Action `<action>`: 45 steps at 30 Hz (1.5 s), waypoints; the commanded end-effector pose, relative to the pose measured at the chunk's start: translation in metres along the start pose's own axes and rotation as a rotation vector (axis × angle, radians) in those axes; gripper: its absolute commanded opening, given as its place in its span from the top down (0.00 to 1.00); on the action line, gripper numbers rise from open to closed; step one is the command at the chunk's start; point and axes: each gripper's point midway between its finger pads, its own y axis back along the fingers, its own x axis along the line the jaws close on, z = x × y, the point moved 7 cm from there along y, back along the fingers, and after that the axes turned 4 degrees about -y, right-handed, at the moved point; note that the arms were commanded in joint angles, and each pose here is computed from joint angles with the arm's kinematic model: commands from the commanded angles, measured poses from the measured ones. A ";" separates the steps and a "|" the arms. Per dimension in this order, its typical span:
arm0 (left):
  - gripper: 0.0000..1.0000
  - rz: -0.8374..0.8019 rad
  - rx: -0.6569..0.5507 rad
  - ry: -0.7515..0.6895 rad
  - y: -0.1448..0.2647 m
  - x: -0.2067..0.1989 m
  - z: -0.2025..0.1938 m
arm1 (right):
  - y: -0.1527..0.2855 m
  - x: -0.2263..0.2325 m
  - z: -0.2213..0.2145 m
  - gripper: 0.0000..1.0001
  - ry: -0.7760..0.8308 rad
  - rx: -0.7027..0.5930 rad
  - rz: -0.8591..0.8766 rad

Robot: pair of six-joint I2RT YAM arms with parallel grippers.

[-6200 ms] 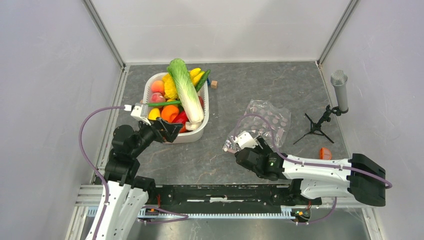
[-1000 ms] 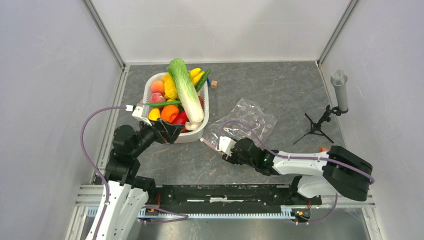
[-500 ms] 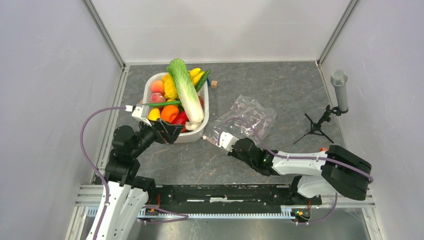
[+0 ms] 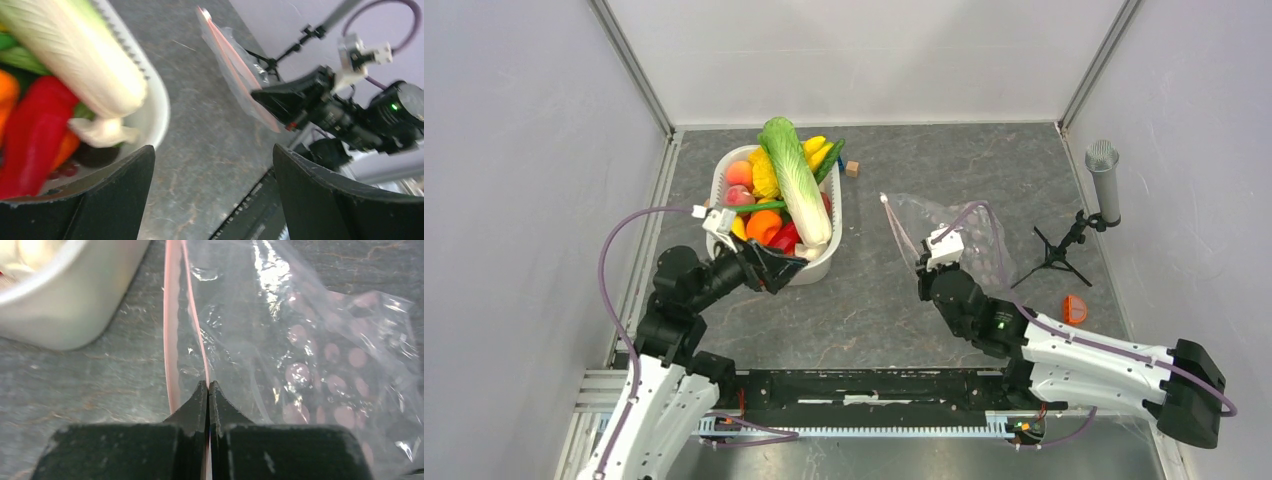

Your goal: Place the food in the zip-top bag and seal the zipper

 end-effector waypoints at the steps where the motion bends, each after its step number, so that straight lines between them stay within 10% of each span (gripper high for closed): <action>1: 0.08 -0.106 0.033 0.027 -0.017 -0.032 0.007 | 0.001 0.016 0.024 1.00 -0.253 -0.026 0.009; 20: 0.11 -0.041 0.136 0.034 -0.135 -0.075 -0.028 | 0.005 0.051 0.042 1.00 -0.365 -0.108 0.260; 34: 0.47 0.041 0.135 -0.031 -0.159 -0.063 -0.037 | 0.012 0.040 0.030 1.00 -0.343 -0.156 0.274; 45: 0.29 -0.008 0.176 0.035 -0.169 -0.065 -0.065 | 0.015 0.036 0.012 1.00 -0.244 -0.080 0.272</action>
